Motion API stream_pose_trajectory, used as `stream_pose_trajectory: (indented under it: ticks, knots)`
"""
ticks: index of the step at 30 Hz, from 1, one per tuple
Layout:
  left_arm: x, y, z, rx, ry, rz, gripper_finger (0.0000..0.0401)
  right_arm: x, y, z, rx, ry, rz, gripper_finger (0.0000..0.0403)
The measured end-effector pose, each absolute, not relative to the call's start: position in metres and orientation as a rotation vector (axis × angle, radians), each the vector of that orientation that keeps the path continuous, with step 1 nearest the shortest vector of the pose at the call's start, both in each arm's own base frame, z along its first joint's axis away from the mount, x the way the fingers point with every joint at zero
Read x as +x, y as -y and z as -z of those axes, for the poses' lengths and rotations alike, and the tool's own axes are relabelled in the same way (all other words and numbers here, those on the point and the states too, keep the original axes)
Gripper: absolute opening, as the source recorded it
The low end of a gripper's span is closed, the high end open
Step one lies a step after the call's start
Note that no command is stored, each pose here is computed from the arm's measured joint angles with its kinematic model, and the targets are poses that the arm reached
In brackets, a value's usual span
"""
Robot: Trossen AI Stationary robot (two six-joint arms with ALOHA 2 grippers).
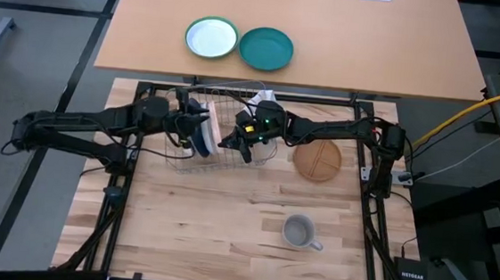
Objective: Sort dishes
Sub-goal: Put the peach plate in the dish rack
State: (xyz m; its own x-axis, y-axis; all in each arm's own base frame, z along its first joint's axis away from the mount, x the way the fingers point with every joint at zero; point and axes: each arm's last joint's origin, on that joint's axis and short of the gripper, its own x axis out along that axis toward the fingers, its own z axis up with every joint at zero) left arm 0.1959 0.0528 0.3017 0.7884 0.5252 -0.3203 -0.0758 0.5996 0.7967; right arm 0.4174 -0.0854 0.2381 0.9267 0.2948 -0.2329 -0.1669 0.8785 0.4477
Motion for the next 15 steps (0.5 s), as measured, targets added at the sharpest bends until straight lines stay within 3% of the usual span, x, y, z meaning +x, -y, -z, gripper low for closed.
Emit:
stream_pose_trajectory:
  ticks: [8, 15]
  knots:
    - [0.205, -0.066, -0.290, 0.889, -0.638, -0.319, 0.0041, 0.417, 0.085, -0.238, 0.494, -0.309, -0.235, 0.0012]
    - [0.221, -0.070, -0.285, 0.899, -0.610, -0.310, 0.0033, 0.418, 0.085, -0.239, 0.504, -0.291, -0.239, 0.0012]
